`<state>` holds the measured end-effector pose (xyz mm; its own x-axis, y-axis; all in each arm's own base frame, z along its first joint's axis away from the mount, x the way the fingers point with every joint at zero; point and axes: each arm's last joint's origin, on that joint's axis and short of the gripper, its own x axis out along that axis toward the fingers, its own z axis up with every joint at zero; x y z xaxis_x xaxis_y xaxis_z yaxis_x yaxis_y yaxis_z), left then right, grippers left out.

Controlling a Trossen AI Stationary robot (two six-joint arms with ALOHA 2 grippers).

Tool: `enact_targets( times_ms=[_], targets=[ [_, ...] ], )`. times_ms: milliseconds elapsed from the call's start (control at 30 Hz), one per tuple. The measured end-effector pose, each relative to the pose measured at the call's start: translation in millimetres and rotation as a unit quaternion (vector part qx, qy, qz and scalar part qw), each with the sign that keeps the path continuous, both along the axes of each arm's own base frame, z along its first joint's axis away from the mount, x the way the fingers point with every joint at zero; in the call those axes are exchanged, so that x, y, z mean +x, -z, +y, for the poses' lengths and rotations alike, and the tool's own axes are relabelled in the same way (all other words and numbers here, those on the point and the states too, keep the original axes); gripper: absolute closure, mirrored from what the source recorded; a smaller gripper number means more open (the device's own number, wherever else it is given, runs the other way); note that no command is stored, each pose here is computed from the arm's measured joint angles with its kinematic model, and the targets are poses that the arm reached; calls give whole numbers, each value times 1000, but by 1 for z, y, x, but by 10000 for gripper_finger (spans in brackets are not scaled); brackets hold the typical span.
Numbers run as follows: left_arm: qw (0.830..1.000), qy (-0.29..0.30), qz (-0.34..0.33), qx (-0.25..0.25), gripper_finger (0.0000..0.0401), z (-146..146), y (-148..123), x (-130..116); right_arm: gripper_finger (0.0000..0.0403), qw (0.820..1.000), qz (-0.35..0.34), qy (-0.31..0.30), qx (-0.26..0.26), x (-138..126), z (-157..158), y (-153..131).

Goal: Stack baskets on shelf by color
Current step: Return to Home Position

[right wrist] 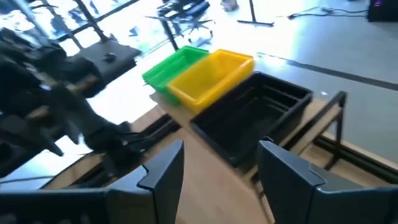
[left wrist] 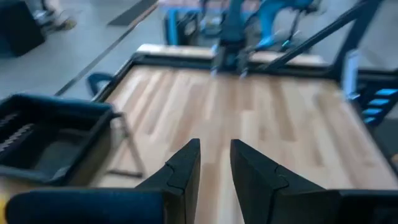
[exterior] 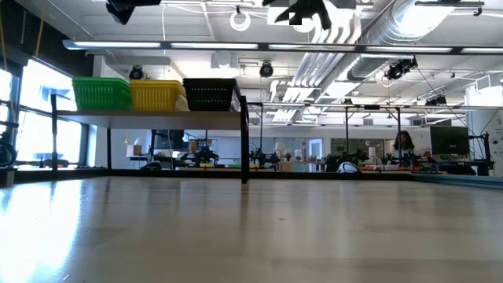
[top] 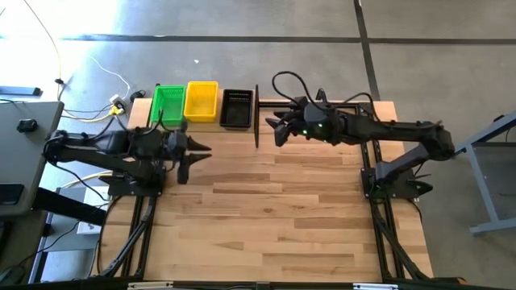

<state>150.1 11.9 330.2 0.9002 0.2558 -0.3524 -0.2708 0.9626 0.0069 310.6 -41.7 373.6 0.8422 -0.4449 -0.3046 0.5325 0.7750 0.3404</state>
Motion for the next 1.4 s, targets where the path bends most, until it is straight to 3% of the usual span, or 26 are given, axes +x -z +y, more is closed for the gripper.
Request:
enact_targets(
  times_ms=[400,733,1033,1167,1400],
  targets=[
    [992,61,-101,-36,323,-20,71,-3,218,994,-29,-99,-29,-7,56,-15],
    [977,83,-191,-43,323,-23,111,-20,218,990,-64,-120,-23,-29,69,-34],
    [974,82,-205,-46,323,-21,137,-32,218,985,-113,-116,-65,-80,62,-69],
    [973,76,-207,-68,323,-20,147,-33,218,986,-116,-78,-86,-114,55,-81],
    [972,43,-224,-54,323,-17,155,-34,218,984,-108,-44,-134,-179,44,-93]
  ],
)
